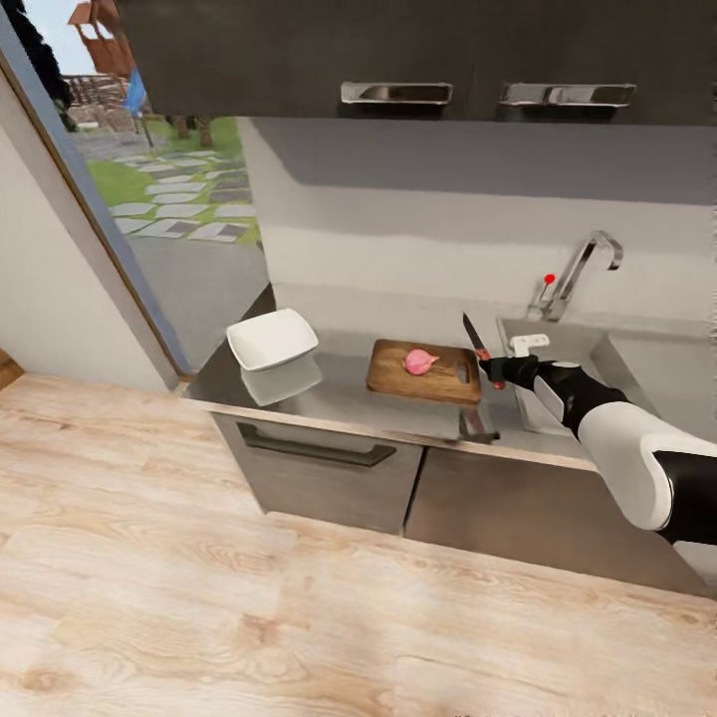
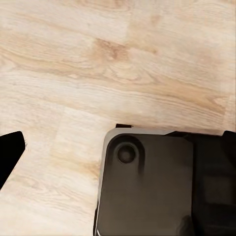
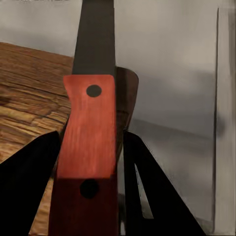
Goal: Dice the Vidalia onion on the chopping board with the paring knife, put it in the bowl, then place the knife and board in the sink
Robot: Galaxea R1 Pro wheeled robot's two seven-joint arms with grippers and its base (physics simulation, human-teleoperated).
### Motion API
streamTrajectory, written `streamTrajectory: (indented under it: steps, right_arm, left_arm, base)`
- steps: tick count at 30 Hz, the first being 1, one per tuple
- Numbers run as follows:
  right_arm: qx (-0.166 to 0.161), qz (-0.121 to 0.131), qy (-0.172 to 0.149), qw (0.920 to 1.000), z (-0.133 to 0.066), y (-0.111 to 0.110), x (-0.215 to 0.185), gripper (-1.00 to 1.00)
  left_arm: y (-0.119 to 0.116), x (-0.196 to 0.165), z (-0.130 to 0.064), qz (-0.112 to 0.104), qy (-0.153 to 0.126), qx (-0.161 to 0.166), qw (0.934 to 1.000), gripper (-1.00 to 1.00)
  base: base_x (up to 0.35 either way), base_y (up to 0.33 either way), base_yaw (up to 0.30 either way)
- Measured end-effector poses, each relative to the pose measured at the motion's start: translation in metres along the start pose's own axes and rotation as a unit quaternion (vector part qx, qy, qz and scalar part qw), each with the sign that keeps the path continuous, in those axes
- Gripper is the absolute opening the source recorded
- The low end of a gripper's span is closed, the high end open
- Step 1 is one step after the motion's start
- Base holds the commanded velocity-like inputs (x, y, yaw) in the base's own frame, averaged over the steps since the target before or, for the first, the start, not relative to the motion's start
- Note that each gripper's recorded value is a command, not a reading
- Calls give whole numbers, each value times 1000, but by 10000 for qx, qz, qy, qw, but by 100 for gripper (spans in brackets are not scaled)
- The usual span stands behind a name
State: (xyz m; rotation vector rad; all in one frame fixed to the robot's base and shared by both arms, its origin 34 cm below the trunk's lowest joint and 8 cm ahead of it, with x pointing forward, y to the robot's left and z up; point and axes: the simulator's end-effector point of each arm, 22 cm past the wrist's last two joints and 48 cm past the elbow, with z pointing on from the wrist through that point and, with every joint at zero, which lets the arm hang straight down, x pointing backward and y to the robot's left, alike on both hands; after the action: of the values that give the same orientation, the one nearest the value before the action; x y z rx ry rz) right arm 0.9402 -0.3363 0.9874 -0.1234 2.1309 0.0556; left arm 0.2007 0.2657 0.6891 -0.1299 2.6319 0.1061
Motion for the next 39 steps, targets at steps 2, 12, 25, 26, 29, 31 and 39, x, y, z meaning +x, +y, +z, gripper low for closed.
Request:
streamTrajectory:
  steps: [2,12,25,26,29,31,39]
  right_arm:
    - [1,-3,-11,10000,-1,0,-2,-100]
    - [4,-7,-70,10000,-6,0,-10,-100]
    - [-52,-41,-142,9999,-7,14,-18,-100]
    - [-55,-61,-144,9999,-6,19,-19,-100]
    - [114,-123,-162,9997,-4,21,-20,-100]
    - [326,-194,-277,9989,-3,15,-26,-100]
    - [1051,-861,-658,9885,-3,16,-42,-100]
  left_arm:
    - [0,-1,0,0,-18,0,10000,100]
    - [0,-5,1,-1,-79,3,10000,100]
    - [0,-7,2,-3,-113,5,9999,100]
    - [0,-7,2,-3,-113,6,9999,100]
    - [0,-7,2,-2,-109,5,9999,100]
    - [0,-7,1,-2,-107,5,9999,100]
    - [0,-6,1,5,-106,8,9999,100]
  base:
    - [0,315,-222]
    - [0,315,-223]
    - [64,247,-108]
    - [28,42,-3]
    - [12,18,-1]
    - [4,5,0]
    - [0,1,0]
